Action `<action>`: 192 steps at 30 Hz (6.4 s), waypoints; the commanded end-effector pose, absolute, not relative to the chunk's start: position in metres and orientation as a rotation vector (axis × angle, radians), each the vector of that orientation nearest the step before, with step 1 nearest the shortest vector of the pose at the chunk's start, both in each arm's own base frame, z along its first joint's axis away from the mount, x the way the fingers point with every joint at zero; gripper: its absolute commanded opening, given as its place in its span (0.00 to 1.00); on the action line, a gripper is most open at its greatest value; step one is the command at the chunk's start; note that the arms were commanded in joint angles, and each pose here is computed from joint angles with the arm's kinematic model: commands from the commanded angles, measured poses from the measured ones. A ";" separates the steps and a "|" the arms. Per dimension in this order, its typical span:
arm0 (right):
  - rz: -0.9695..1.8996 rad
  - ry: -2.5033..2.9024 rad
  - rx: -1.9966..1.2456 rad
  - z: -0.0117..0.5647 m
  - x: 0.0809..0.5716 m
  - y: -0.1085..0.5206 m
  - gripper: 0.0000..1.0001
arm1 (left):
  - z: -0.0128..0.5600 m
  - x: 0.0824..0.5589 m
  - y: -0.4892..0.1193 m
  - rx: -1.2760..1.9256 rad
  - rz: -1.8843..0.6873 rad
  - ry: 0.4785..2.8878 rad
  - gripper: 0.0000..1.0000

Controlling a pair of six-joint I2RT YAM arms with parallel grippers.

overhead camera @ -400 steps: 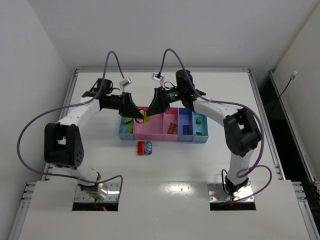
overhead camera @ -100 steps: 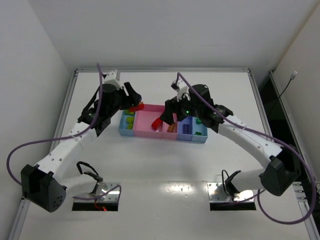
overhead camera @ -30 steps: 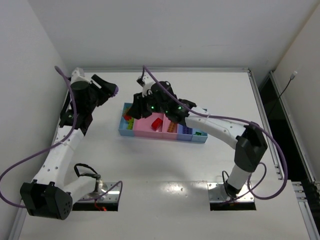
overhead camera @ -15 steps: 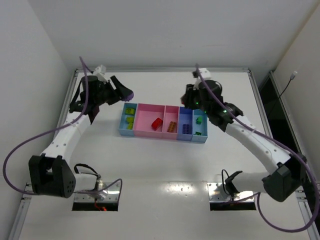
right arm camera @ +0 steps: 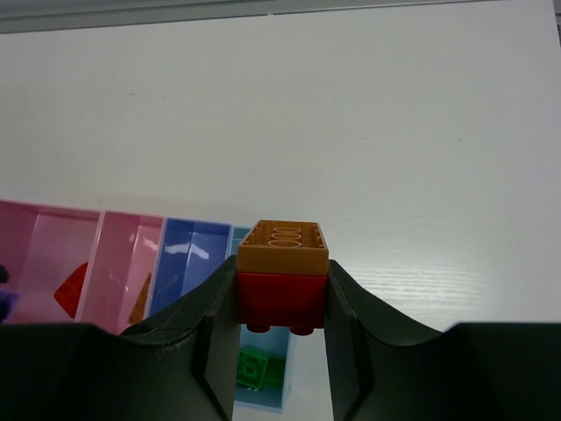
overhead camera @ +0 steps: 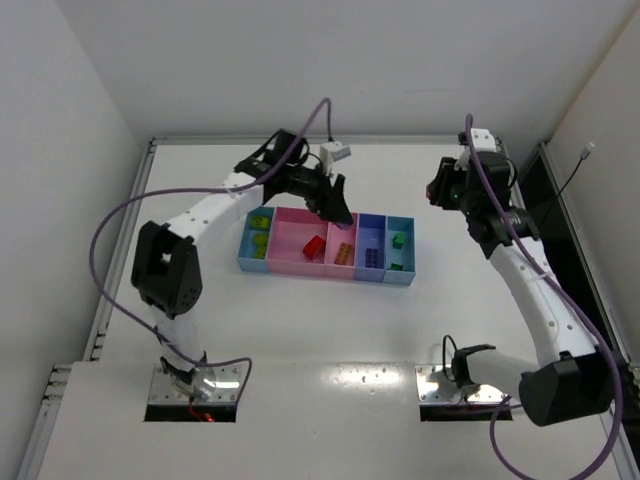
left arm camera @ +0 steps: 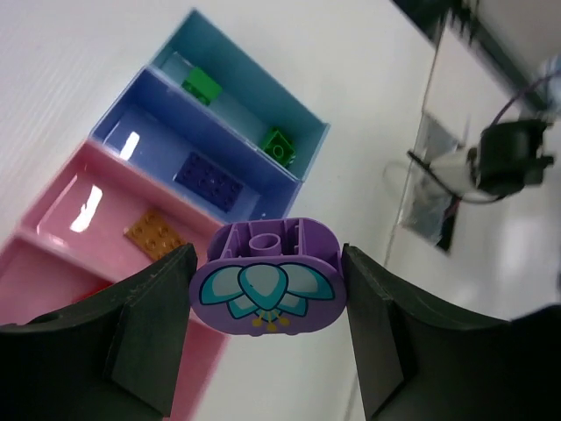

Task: Sort the legos into containers by color

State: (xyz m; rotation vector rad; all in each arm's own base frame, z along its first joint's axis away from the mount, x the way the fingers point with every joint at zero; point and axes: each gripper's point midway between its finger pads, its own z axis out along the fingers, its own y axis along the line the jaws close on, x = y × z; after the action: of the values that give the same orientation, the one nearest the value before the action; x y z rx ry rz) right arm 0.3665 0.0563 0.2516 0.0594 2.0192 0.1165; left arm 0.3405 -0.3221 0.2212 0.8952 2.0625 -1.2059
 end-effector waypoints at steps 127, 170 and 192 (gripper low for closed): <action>1.529 1.642 -0.916 0.288 0.272 0.197 0.00 | 0.333 0.251 -0.371 1.280 -1.989 1.499 0.67; 1.512 1.653 -0.905 0.286 0.272 0.196 0.00 | 0.281 0.296 -0.354 1.207 -1.553 1.727 0.76; 1.519 1.647 -0.931 0.289 0.283 0.206 0.00 | 0.340 0.288 -0.339 1.173 -1.653 1.585 0.83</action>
State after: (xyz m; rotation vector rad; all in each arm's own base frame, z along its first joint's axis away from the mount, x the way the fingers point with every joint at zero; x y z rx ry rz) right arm 0.2759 0.2004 0.2726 -0.8445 1.7408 1.5574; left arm 0.2975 -0.3435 0.3192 1.1426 1.6623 -1.6310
